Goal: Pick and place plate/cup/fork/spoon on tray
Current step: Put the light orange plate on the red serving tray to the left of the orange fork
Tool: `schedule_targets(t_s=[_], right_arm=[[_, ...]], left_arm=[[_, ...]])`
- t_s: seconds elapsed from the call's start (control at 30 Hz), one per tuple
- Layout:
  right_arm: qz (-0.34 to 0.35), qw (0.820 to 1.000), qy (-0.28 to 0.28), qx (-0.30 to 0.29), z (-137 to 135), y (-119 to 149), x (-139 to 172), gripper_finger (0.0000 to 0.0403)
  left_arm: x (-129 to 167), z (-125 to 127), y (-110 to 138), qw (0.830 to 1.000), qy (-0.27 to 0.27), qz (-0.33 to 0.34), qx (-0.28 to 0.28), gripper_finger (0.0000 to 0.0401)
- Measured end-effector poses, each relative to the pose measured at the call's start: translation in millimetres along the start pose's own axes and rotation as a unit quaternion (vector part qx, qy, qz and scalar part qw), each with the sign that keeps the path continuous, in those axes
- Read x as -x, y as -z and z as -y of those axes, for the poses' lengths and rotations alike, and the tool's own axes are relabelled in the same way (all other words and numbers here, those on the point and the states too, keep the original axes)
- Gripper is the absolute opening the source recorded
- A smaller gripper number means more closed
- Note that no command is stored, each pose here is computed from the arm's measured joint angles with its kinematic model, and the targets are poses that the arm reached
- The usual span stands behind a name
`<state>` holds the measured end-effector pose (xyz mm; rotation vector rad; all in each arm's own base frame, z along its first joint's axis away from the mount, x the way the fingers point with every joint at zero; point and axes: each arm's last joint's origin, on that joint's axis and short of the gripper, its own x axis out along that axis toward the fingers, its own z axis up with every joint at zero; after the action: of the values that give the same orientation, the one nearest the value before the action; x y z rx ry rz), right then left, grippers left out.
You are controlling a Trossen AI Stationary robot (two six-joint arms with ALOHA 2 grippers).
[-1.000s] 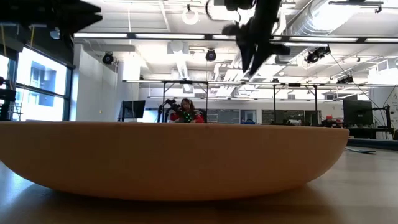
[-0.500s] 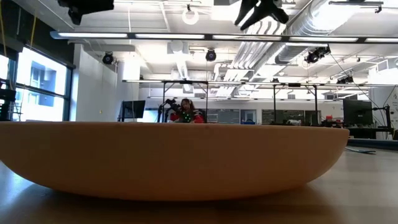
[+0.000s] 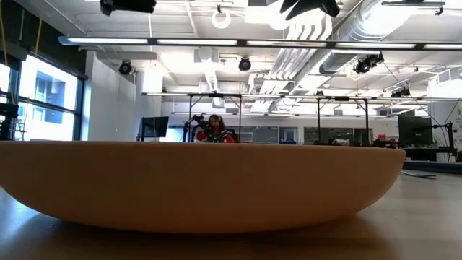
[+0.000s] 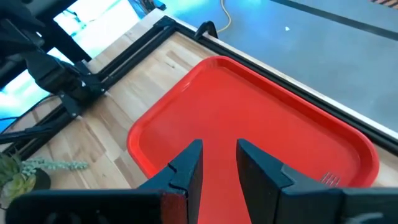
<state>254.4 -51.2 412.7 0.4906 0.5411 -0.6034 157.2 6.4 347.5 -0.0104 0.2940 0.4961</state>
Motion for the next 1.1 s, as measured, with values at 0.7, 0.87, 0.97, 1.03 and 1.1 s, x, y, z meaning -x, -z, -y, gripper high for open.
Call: schedule_targets(t_s=[0.7, 0.87, 0.97, 1.03, 1.1], right_arm=[[-0.032, 0.997, -0.017, 0.074, 1.9, 3.9, 0.8, 0.0087], [-0.049, 0.996, -0.008, 0.080, 3.8, 7.0, 0.9, 0.0087], [-0.055, 0.994, -0.005, 0.096, 4.5, 8.2, 0.9, 0.0087], [-0.058, 0.993, -0.004, 0.099, 4.9, 8.8, 0.9, 0.0087], [-0.059, 0.993, -0.003, 0.103, 5.1, 9.0, 1.0, 0.0087]], left_arm=[[-76.5, 52.9, 35.2, 0.962, 0.110, -0.220, 0.116, 0.0160], [-92.1, 62.2, 49.4, 0.946, 0.105, -0.271, 0.146, 0.0164], [-99.3, 67.1, 57.4, 0.936, 0.098, -0.297, 0.163, 0.0166], [-103.3, 70.6, 61.9, 0.929, 0.101, -0.312, 0.170, 0.0166], [-107.2, 73.6, 67.1, 0.921, 0.104, -0.331, 0.175, 0.0166]])
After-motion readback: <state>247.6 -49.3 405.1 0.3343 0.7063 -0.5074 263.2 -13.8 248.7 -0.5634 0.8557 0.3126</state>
